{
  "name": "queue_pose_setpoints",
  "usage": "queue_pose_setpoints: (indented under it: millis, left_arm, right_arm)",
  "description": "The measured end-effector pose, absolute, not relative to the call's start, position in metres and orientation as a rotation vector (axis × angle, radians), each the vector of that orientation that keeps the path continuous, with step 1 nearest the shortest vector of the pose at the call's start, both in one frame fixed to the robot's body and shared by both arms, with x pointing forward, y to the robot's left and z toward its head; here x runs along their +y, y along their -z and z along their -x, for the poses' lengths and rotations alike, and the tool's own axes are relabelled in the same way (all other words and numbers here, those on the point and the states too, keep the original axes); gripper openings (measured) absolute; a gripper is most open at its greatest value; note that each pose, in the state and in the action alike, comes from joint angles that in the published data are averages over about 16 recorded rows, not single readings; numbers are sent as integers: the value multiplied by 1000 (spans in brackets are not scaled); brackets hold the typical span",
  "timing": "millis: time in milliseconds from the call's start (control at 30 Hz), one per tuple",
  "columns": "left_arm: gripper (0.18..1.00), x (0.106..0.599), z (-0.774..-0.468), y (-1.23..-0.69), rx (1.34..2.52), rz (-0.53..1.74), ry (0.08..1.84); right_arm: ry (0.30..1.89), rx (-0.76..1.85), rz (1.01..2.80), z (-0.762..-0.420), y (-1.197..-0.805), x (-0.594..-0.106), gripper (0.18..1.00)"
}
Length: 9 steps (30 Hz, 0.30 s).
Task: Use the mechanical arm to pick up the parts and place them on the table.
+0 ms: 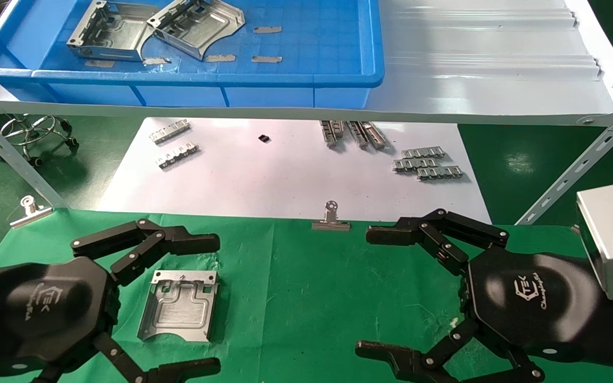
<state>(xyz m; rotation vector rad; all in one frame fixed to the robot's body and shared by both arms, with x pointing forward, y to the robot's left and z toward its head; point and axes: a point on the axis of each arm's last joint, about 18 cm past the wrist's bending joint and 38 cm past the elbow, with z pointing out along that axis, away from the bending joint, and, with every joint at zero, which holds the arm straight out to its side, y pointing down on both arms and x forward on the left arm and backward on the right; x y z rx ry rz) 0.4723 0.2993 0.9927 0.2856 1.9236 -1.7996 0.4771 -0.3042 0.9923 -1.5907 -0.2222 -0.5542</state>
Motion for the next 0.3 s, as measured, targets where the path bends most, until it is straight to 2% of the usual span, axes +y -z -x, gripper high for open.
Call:
queue_pose_setpoints:
  millis: [300]
  left_arm:
    - [1001, 299, -469, -993, 1924, -289, 1804]
  right_arm:
    - [554, -222, 1591, -477, -992, -304, 1001]
